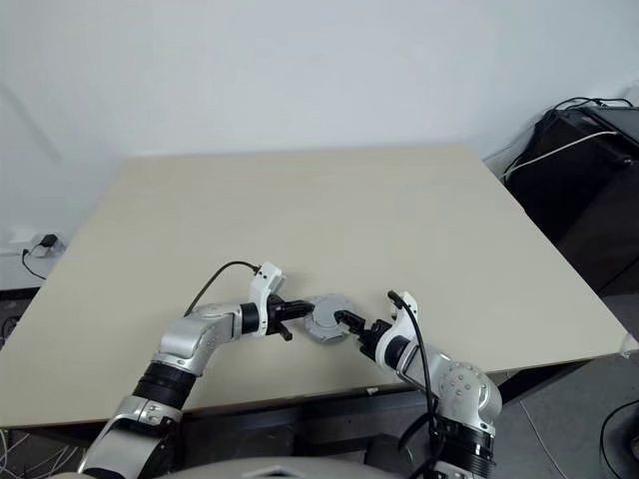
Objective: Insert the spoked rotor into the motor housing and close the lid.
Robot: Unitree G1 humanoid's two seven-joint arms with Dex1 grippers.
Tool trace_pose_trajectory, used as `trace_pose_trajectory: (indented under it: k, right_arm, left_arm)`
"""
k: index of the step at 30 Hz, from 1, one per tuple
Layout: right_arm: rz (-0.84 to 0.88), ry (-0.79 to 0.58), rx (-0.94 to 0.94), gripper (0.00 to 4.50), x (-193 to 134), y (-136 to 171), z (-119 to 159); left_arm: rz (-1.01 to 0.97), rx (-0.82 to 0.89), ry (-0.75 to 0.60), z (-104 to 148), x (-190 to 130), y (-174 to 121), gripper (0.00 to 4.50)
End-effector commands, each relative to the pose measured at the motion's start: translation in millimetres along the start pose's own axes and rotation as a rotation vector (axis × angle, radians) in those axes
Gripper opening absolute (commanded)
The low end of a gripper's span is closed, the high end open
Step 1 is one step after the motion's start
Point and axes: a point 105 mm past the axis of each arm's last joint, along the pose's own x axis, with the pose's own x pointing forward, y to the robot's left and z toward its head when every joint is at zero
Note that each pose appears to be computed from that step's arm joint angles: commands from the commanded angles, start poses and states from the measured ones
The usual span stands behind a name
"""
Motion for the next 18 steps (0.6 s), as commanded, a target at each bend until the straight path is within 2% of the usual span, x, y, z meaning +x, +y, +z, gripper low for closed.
trace_pose_trajectory:
  k: [1, 10, 18]
  right_arm:
    - [0.136, 0.007, 0.110, 4.47, 28, 41, -13]
    - [0.227, 0.078, 0.167, 4.47, 35, 61, -25]
    - [0.423, 0.143, 0.213, 4.47, 23, 81, -32]
  left_arm:
    - [-0.027, -0.022, 0.043, -12, 6, -8, 0.00]
    - [-0.018, -0.025, 0.042, -13, 4, -8, 0.00]
    - [-0.013, -0.027, 0.042, -14, 3, -8, 0.00]
